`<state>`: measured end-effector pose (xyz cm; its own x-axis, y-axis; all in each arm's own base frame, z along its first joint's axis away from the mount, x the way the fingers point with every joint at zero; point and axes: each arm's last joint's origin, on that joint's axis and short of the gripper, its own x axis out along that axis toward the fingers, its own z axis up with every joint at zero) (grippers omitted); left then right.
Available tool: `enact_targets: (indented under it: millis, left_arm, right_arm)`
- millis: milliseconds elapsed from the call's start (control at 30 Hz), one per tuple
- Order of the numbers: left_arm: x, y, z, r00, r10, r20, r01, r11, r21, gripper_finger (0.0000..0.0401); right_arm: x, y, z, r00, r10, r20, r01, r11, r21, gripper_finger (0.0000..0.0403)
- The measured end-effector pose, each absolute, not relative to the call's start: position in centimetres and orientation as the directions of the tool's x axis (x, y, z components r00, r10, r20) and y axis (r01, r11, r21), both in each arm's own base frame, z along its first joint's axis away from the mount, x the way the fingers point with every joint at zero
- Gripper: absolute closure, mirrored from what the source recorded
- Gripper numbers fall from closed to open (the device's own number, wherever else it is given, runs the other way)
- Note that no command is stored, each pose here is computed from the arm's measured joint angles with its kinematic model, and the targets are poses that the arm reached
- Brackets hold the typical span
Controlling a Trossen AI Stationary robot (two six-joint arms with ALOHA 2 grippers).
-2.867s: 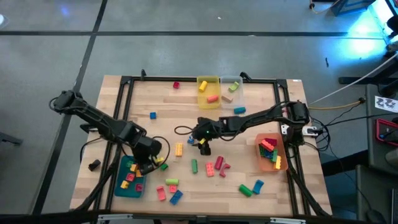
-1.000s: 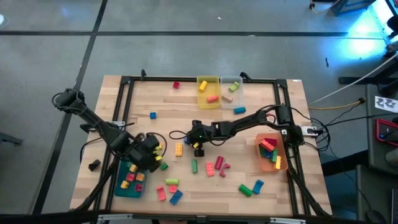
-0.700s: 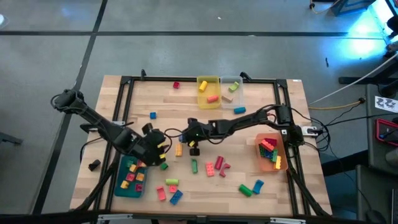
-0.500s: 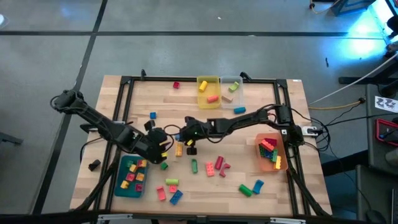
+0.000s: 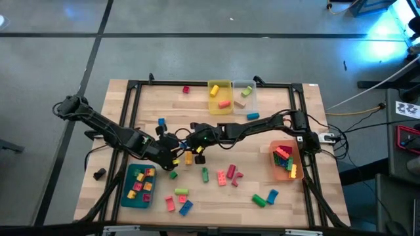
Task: Sort blocks by size
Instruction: Put the blue square game piece into the blue bin
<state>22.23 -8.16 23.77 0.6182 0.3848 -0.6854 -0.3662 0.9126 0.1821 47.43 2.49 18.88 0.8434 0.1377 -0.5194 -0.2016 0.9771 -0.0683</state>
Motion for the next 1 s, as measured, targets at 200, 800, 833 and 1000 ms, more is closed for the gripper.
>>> enact_targets:
  millis: [200, 800, 833, 1000]
  left_arm:
    - [22.25, -8.21, 23.76, 0.620, 0.374, -0.690, -0.363, 0.916, 0.171, 0.0235]
    - [22.18, -8.29, 23.66, 0.612, 0.339, -0.715, -0.386, 0.916, 0.103, 0.0235]
    - [22.18, -8.29, 23.66, 0.612, 0.338, -0.715, -0.388, 0.916, 0.101, 0.0235]
    - [22.20, -8.30, 23.67, 0.613, 0.336, -0.715, -0.385, 0.917, 0.101, 0.0266]
  right_arm:
    - [47.61, 2.49, 19.18, 0.861, 0.139, -0.489, -0.199, 0.977, -0.074, 0.0298]
    - [47.78, 2.70, 19.62, 0.873, 0.202, -0.444, -0.251, 0.967, -0.053, 0.0295]
    - [47.78, 2.70, 19.62, 0.873, 0.202, -0.444, -0.251, 0.967, -0.053, 0.0295]
    - [47.79, 2.70, 19.63, 0.874, 0.201, -0.443, -0.250, 0.967, -0.054, 0.0295]
